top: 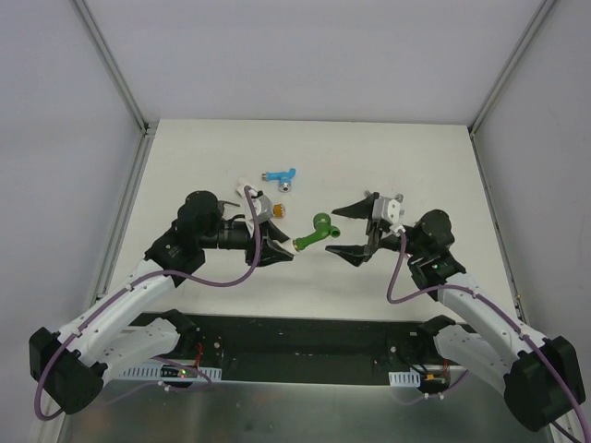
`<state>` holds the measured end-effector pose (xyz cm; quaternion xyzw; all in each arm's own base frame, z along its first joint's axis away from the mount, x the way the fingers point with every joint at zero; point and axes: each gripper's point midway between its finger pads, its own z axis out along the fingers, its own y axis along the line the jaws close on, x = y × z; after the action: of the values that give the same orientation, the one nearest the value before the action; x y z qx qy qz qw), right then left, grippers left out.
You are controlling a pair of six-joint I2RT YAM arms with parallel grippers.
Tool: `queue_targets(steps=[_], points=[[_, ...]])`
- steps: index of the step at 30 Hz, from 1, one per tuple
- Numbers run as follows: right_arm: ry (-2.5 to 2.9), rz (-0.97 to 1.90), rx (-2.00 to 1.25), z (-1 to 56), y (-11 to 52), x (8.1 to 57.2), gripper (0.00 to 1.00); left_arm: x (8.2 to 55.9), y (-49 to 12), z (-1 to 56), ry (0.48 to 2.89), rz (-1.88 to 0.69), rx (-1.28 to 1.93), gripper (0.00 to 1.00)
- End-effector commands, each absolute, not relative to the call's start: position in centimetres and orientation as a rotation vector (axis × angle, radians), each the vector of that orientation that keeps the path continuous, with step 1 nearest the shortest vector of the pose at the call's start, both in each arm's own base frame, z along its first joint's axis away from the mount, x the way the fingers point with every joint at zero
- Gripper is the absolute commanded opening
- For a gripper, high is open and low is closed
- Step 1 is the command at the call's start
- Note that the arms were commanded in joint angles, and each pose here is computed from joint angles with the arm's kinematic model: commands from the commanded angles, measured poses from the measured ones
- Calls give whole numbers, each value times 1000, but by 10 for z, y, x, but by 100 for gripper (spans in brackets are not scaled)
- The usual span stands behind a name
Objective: Install the water faucets
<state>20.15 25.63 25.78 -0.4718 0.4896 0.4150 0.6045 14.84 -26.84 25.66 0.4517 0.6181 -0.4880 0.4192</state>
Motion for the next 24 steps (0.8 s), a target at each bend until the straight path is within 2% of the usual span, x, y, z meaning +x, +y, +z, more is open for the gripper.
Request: queue_targets(steps=[1,8,12,16,20,21,24], points=[[953,992,-1172,288,263,183,89,144,-276,287,1415,-1256,1189,0],[907,1006,-1202,300,269,184,88,142,-280,283,1427,-1302,1214,0],[925,1069,-1226,297,275,182,81,144,-281,284,1425,-1301,1217,0],[1000,1143,-1191,292,277,181,59,155,-282,283,1431,-1235,1200,0],[1112,1235,-1119,285,275,177,39,183,-276,277,1460,-1061,1127,0],[1156,1266,-1084,282,275,176,32,189,-275,276,1462,-1027,1112,0],[1339,1360,-893,277,273,184,0,212,-272,274,1458,-907,1048,0]])
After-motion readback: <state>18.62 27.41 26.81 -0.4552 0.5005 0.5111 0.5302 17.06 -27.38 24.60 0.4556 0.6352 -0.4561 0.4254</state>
